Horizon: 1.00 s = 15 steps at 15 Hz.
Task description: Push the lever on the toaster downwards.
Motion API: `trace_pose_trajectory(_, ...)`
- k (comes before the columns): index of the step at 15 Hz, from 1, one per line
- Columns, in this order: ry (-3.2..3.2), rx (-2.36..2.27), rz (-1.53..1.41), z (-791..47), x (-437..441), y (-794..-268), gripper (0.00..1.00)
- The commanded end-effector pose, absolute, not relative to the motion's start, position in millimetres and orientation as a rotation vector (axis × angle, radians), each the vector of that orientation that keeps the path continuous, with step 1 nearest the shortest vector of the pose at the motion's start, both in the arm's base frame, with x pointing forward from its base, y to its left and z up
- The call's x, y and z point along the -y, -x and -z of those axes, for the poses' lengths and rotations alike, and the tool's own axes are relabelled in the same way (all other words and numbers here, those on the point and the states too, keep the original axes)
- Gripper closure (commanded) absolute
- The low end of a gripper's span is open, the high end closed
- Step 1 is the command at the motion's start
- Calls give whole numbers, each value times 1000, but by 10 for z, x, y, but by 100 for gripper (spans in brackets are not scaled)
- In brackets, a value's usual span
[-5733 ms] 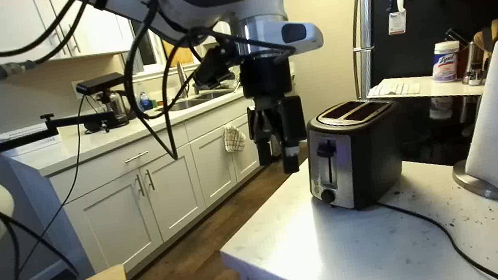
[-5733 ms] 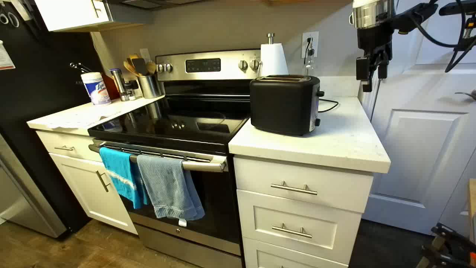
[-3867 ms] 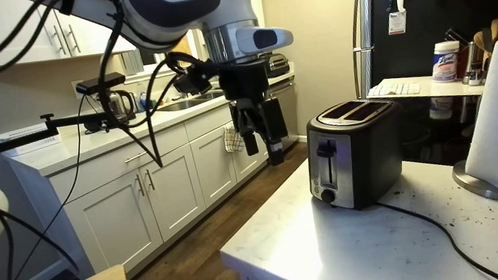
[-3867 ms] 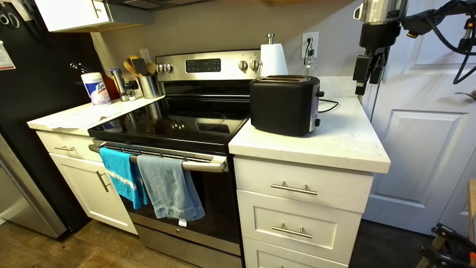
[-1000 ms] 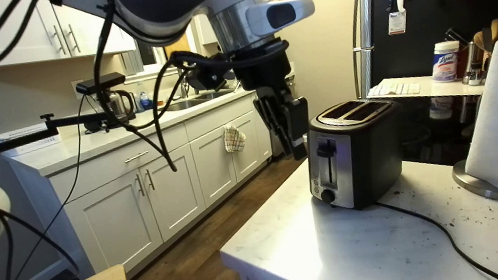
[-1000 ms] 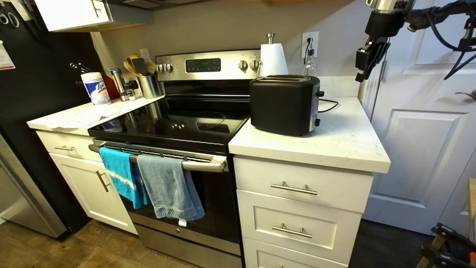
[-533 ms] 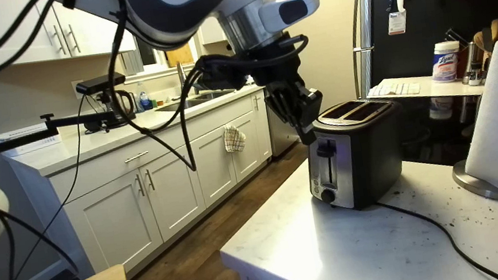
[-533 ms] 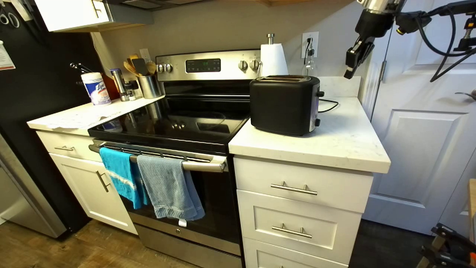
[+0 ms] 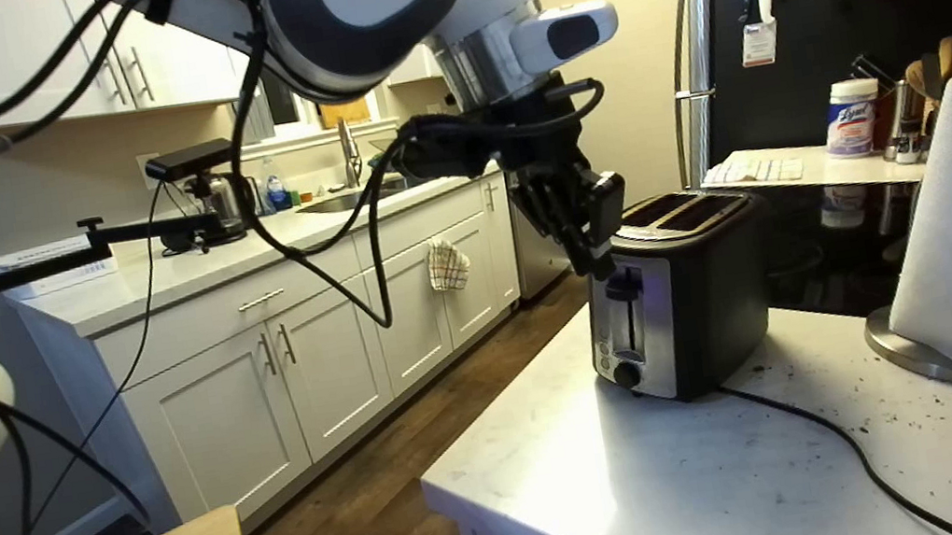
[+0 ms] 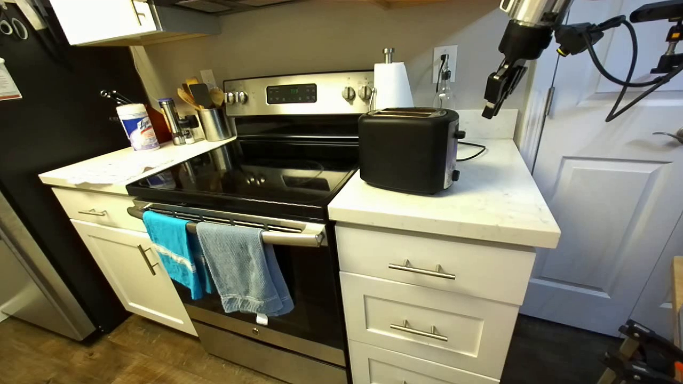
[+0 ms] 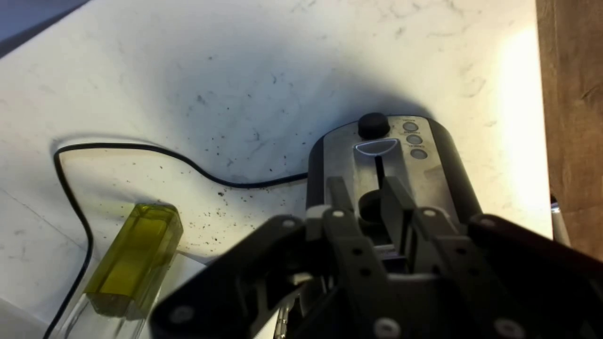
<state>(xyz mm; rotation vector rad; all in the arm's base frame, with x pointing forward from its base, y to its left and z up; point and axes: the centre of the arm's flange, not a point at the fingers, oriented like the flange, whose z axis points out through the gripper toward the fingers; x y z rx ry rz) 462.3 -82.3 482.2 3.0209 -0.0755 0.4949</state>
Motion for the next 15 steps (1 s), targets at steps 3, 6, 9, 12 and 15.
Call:
trace_pose_trajectory(3, -3025, 58, -503, -4821, 826, -4628, 49)
trace_pose_trajectory(6, -3020, 37, -515, -4807, 844, -4660, 36)
trace_pose_trajectory(9, -3019, 9, -513, -4787, 868, -4687, 72)
trace_pose_trajectory(12, -3021, -23, -509, -4756, 891, -4721, 86)
trace_pose_trajectory(15, -3008, -71, -538, -4730, 906, -4779, 99)
